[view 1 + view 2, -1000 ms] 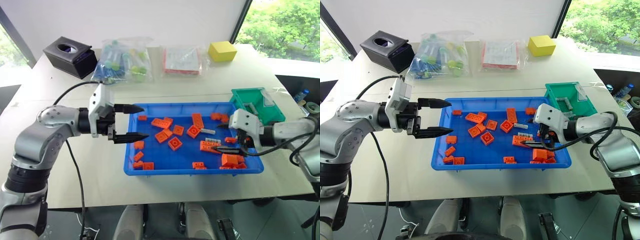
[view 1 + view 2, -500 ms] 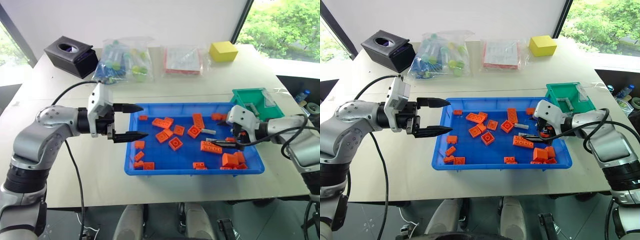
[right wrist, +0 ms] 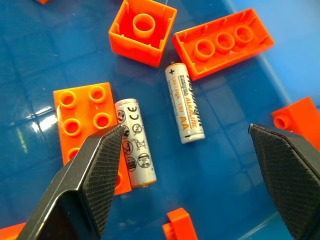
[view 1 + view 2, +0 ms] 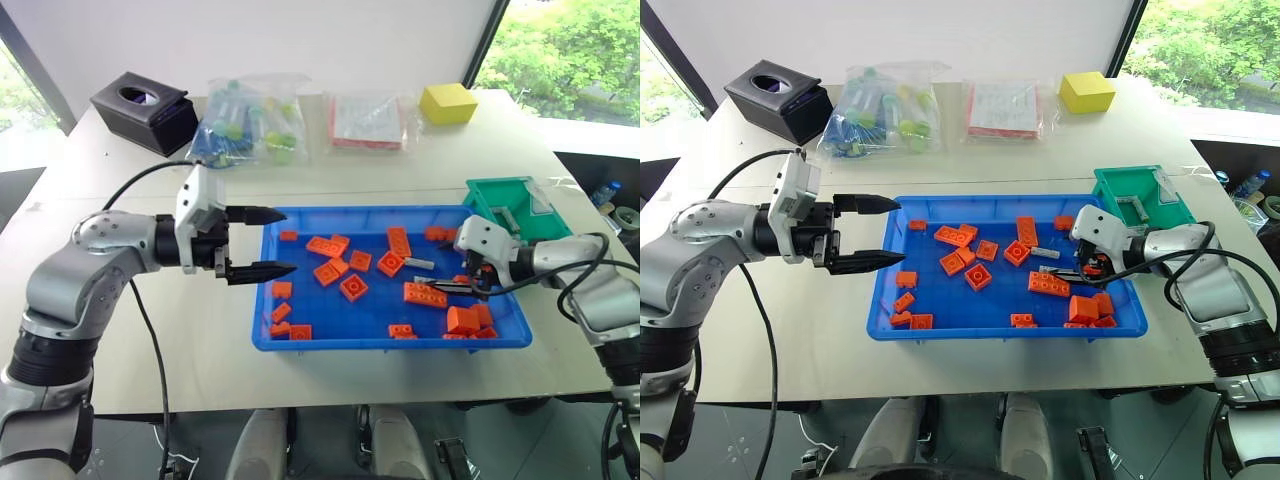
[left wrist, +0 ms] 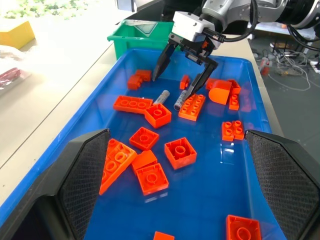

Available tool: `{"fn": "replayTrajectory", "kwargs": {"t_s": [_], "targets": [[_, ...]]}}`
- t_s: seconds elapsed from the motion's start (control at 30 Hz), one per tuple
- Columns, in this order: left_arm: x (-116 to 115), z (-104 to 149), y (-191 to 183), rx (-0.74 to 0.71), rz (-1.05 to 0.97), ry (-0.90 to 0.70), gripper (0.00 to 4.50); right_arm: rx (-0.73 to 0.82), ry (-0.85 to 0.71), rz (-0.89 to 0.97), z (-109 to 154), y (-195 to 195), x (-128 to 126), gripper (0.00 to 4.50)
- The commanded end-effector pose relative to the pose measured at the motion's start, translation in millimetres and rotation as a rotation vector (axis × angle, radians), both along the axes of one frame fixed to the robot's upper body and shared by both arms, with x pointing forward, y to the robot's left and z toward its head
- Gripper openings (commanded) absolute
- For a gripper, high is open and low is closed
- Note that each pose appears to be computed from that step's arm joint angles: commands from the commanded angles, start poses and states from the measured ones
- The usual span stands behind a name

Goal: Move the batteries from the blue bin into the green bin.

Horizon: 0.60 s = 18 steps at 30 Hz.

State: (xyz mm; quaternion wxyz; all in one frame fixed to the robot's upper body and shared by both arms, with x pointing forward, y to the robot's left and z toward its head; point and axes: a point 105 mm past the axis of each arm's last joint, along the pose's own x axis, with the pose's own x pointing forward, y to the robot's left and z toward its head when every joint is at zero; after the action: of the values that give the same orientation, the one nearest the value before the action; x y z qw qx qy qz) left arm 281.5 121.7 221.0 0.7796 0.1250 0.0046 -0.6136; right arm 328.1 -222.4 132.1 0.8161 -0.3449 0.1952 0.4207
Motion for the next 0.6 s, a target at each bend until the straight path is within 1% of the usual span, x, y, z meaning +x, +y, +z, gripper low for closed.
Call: {"fn": "replayTrajectory", "kwargs": {"t_s": [0.03,0.3,0.33,0.4,0.47,0.53,0.6], "targets": [[-2.0,13.9,0.3,-0.007,-0.008,-0.058,4.5,-0.089,-0.011,-0.012,-1.4,-7.4,0.6,4.1],[-2.6,12.1,1.2,-0.006,-0.009,-0.058,4.5,-0.133,0.034,0.049,3.3,13.4,-19.2,4.1],[-2.7,11.7,1.3,-0.006,-0.009,-0.058,4.5,-0.144,0.037,0.049,2.8,13.4,-20.7,3.87],[-2.6,11.3,1.7,-0.006,-0.009,-0.058,4.5,-0.159,0.044,0.049,1.7,13.2,-23.4,3.31],[-2.4,10.9,1.8,-0.007,-0.009,-0.058,4.5,-0.156,0.054,0.049,1.2,14.2,-25.9,2.35],[-2.4,10.5,1.4,-0.008,-0.01,-0.059,4.5,-0.143,0.06,0.042,1.1,15.6,-26.3,1.23],[-2.3,10.3,0.9,-0.008,-0.012,-0.059,4.5,-0.125,0.058,0.029,1.2,16.6,-24.3,0.23]]}}
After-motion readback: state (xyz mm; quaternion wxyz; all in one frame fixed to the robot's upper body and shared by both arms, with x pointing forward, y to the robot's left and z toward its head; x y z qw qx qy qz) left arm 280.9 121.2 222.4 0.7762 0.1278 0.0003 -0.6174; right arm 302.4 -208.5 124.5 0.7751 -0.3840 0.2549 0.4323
